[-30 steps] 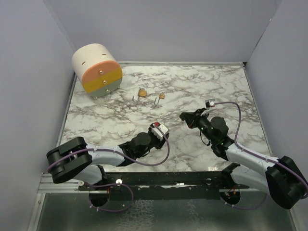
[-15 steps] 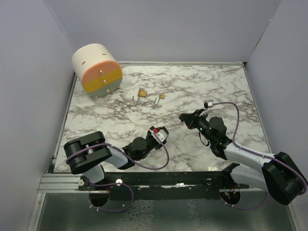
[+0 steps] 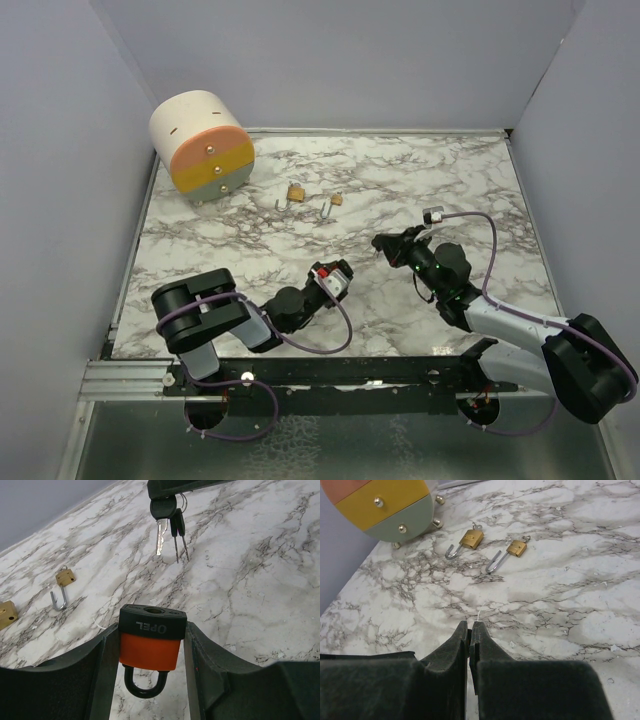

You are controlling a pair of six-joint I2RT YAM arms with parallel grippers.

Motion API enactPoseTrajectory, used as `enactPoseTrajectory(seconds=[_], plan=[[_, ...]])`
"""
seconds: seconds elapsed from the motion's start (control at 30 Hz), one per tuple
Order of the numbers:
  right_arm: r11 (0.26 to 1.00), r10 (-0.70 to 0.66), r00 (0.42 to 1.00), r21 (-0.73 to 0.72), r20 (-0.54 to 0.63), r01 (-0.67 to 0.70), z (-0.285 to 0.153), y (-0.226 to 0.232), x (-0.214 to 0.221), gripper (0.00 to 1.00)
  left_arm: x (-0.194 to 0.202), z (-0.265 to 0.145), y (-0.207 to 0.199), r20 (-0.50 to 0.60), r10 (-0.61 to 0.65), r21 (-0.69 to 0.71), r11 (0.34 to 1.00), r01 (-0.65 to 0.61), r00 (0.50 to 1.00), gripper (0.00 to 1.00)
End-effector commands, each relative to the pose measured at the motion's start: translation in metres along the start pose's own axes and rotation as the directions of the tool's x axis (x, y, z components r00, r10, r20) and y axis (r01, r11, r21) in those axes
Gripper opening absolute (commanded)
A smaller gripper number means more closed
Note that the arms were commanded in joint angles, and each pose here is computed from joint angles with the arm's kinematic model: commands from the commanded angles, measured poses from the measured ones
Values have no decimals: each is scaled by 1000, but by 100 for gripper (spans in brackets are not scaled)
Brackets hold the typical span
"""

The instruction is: Unlock with the key

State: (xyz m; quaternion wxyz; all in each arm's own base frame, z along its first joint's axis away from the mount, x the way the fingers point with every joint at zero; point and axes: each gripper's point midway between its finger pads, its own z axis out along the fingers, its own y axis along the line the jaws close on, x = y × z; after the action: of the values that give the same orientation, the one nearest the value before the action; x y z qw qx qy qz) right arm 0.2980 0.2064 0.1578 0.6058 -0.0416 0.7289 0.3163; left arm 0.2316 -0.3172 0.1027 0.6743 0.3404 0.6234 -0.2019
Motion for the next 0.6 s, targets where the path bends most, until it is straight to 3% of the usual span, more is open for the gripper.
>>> enactPoseTrajectory(seconds=[0.0, 0.57], plan=[[999, -31, 999, -29, 44, 32, -1, 6, -9, 1, -22, 11, 5, 92, -34, -49, 998, 39, 995, 0], [991, -90, 989, -87, 115, 100, -3, 11, -11, 1, -18, 24, 6, 90, -57, -84, 994, 64, 994, 0]])
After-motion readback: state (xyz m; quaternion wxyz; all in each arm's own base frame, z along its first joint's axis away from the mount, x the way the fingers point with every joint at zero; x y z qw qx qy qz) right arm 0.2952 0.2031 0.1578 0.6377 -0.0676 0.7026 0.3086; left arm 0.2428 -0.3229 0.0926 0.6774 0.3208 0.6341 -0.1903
